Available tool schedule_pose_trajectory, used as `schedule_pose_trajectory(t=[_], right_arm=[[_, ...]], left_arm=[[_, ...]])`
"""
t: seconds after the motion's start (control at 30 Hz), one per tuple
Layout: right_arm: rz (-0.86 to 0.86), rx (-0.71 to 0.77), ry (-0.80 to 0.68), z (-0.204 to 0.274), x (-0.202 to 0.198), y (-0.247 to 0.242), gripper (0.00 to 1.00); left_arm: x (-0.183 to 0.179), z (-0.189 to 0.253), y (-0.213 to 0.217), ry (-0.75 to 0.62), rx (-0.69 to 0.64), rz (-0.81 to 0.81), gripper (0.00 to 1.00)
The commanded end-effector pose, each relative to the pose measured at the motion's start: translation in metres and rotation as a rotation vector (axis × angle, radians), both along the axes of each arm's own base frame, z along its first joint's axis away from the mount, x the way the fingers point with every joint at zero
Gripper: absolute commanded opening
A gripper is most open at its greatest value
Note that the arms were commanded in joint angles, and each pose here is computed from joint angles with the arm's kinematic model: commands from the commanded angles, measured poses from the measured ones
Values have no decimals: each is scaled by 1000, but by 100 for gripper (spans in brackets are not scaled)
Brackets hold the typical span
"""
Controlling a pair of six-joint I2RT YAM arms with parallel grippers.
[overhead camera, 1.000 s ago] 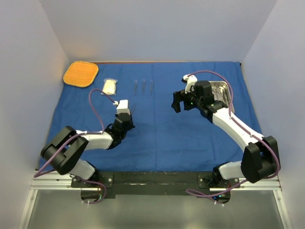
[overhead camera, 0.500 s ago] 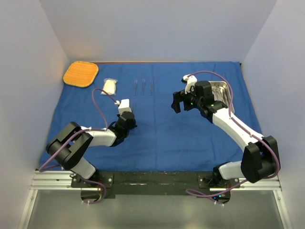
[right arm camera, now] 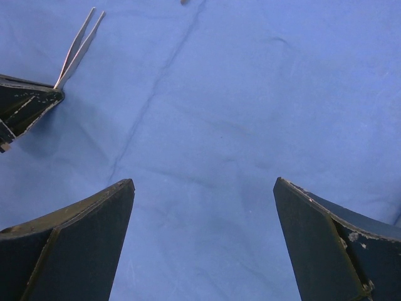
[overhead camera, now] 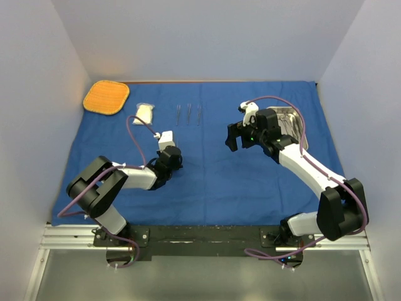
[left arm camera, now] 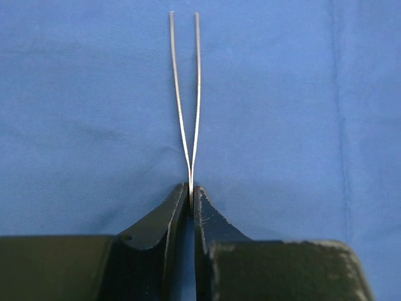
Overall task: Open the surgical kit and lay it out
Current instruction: Place the medical item in the surgical kit.
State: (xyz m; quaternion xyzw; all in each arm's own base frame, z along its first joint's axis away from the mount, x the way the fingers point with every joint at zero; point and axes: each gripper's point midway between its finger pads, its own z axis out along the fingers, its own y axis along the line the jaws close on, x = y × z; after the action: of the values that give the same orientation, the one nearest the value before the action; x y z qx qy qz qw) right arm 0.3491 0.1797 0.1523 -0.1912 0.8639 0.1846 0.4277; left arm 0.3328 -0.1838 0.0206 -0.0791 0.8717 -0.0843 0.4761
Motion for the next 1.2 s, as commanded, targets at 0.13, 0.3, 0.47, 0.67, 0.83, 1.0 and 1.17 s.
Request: schedule_pose_trajectory(t=[0.13,0.3,0.47,0.67,0.83,1.0,1.17], right_arm=[[7,22,-81,20,4,0,99],[6,20,-87,22,4,-1,99],[7,17,-87,21,4,-1,99],[7,15,-88,21,5,-1,99],[5,10,-93,22,5,-2,99],[0,18,-95,24,6,-2,99],[-86,10,-80,26,18,-16,99]], left_arm=[[1,-2,-9,14,-2,-7,13],[-1,-1,-7,24,30,-28,1],[-6,1,0,25,57,-26,0],[-4,0,-3,40,63,-30,3],[-4,3,-3,39,59,-29,15],[-2,19,-5,17,50,-39,39],[8,64,-10,-69,33,-53,61]])
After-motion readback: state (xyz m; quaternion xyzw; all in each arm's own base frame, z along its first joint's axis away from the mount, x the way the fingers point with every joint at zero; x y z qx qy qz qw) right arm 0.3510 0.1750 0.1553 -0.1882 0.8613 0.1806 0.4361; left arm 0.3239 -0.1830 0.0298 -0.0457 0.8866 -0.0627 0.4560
